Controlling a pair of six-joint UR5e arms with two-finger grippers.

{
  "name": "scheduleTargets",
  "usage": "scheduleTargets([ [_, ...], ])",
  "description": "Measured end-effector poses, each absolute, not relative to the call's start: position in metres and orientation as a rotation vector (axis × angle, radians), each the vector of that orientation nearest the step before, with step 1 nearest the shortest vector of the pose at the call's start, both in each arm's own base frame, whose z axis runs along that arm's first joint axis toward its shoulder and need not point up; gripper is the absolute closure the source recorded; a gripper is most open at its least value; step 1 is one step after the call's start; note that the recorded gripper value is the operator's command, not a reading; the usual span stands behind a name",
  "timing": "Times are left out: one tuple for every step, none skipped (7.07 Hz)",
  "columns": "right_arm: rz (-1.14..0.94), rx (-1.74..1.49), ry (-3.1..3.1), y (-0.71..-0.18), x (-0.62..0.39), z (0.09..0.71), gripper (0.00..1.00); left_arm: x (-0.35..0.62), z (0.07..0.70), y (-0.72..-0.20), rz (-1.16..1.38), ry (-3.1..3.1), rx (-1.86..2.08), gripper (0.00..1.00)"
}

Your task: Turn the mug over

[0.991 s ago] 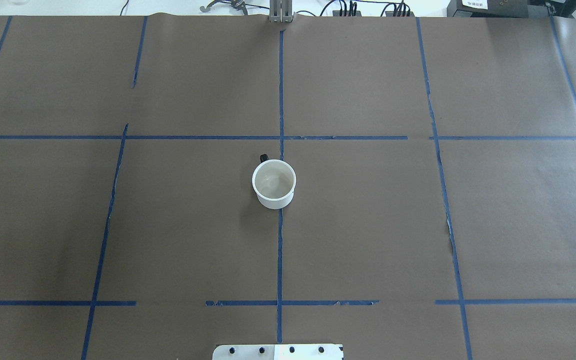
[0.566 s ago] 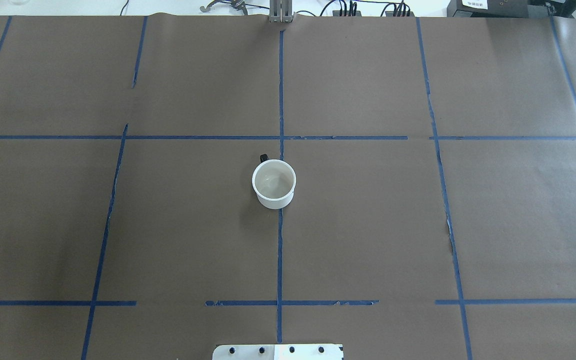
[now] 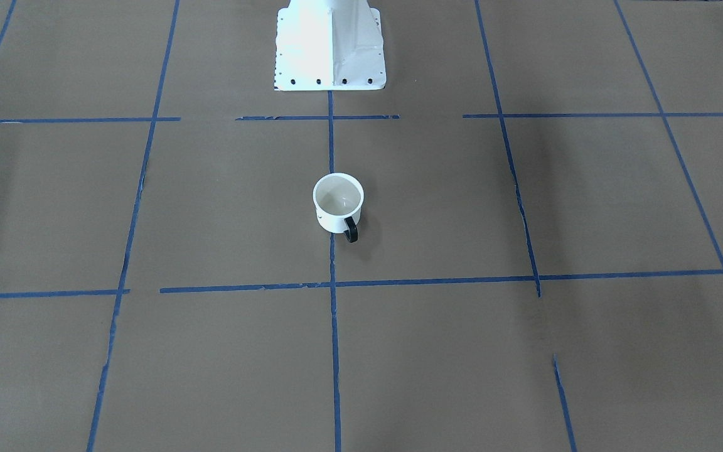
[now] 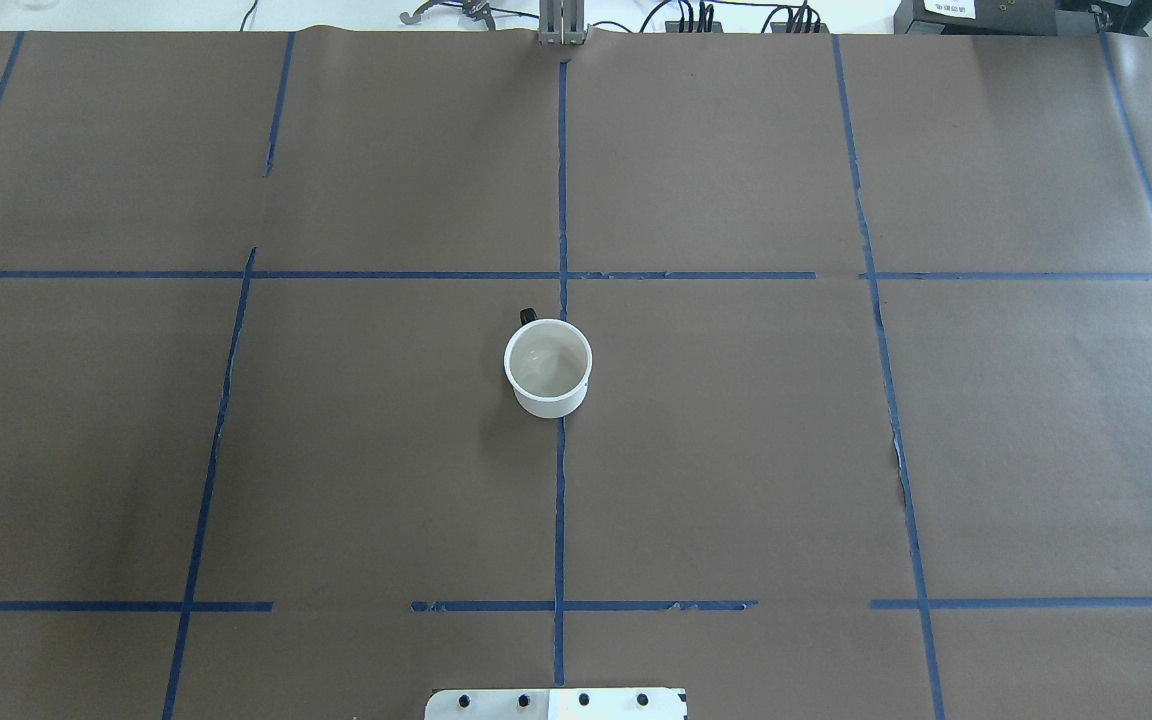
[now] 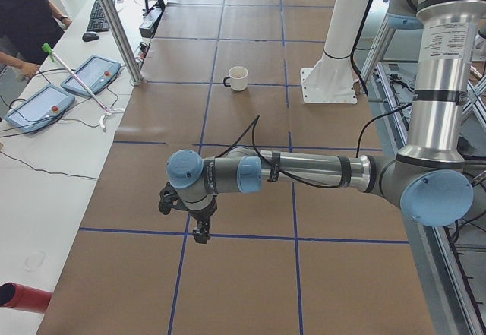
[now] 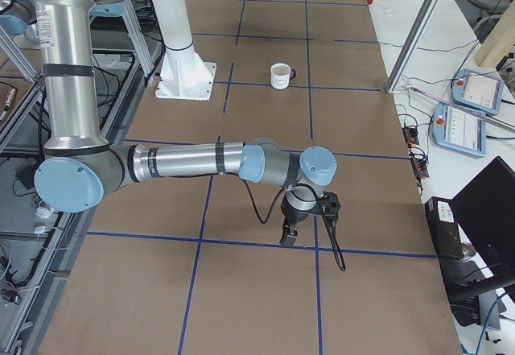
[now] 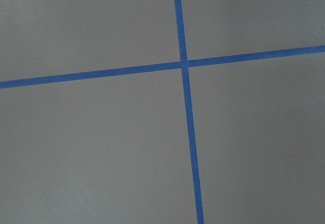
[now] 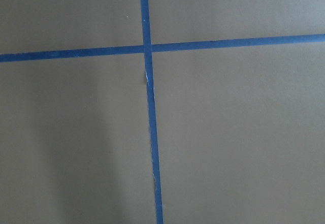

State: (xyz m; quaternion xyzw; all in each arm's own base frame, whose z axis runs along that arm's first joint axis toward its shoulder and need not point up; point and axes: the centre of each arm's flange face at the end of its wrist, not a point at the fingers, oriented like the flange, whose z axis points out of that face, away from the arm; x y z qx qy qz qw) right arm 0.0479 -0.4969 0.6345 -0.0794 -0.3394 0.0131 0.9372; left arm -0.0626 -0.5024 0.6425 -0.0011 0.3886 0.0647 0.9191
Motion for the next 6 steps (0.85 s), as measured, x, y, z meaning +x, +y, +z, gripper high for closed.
scheduleTargets([
  [0.027,-0.162,-0.693,-0.4969,0.0479,0.6344,0.0,-0.0626,0.6418,-0.5038,0.133,0.799,-0.001,0.0],
  [0.027,-0.162,-0.693,-0.4969,0.0479,0.6344,0.0,-0.0626,0.6408,-0.5053,0.133,0.799,0.0,0.0],
  [0.027,-0.162,-0.693,-0.4969,0.0479,0.6344,0.0,-0.0626,0.6399,-0.5061,0.134,0.799,0.001,0.0],
  [0.027,-0.162,-0.693,-0.4969,0.0479,0.6344,0.0,-0.0627,0.6392,-0.5066,0.134,0.798,0.002,0.0],
  [0.027,-0.162,-0.693,-0.4969,0.0479,0.6344,0.0,-0.0628,0.6385,-0.5069,0.134,0.796,0.003,0.0],
  [0.027,-0.162,-0.693,-0.4969,0.0479,0.6344,0.0,-0.0629,0.6377,-0.5072,0.135,0.795,0.004,0.0],
])
